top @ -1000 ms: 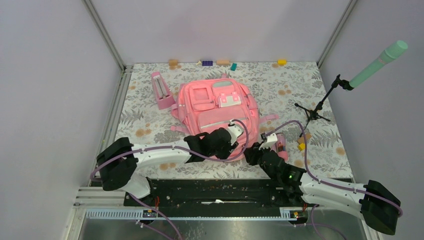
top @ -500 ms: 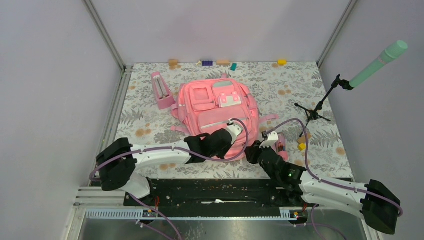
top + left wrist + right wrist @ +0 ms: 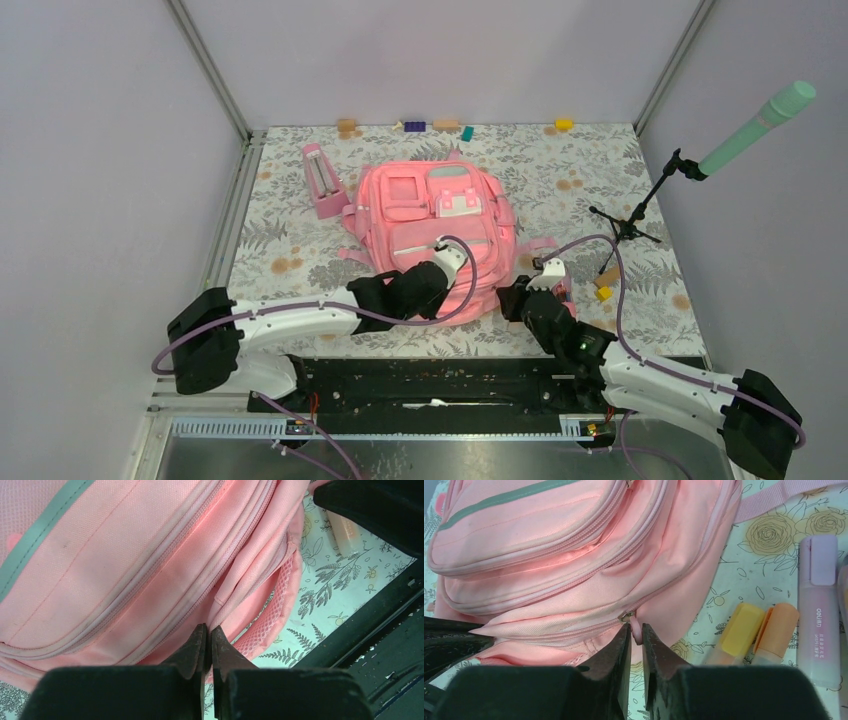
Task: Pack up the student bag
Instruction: Zip the student bag at the center of the board, then unzip the student bag at the center of the board.
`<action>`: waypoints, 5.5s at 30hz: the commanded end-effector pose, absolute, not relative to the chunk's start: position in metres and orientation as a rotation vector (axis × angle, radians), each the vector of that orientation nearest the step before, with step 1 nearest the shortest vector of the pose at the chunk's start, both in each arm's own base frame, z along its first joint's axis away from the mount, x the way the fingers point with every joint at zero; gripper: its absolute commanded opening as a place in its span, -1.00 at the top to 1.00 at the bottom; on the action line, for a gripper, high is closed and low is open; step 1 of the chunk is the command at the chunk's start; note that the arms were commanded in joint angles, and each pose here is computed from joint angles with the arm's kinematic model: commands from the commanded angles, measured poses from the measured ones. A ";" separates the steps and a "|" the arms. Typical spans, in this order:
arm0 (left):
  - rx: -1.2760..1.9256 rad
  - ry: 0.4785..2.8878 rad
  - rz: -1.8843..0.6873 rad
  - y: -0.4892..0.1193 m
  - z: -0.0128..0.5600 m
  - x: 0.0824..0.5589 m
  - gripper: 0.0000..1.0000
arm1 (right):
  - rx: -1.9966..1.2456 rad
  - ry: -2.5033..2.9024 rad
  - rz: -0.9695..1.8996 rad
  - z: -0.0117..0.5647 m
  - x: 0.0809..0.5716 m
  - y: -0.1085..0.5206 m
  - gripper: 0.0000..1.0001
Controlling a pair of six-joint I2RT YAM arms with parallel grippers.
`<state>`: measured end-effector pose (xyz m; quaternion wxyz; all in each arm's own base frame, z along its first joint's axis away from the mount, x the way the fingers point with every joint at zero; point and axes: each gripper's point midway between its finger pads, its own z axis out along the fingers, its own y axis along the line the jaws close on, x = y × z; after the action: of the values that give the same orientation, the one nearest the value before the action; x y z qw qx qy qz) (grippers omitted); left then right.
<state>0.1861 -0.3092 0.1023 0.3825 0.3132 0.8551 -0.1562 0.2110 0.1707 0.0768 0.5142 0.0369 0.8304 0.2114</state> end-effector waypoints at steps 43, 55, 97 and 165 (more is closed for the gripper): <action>0.433 2.137 -0.290 -0.216 0.145 0.195 1.00 | 0.123 2.000 0.334 0.073 0.277 0.144 1.00; 0.382 2.140 -0.296 -0.203 0.146 0.198 1.00 | 0.176 2.034 0.352 0.074 0.306 0.139 1.00; 0.401 2.131 -0.363 -0.194 0.170 0.201 1.00 | 0.010 1.968 0.502 0.130 0.332 0.149 0.07; 0.489 2.186 0.214 -0.094 0.164 0.246 1.00 | -0.801 2.077 1.202 0.079 0.299 0.293 -0.05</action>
<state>0.2211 -0.1003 0.1364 0.3669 0.2419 0.8964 0.0580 0.2988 0.2833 0.0616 0.2819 -0.2950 0.8005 0.4389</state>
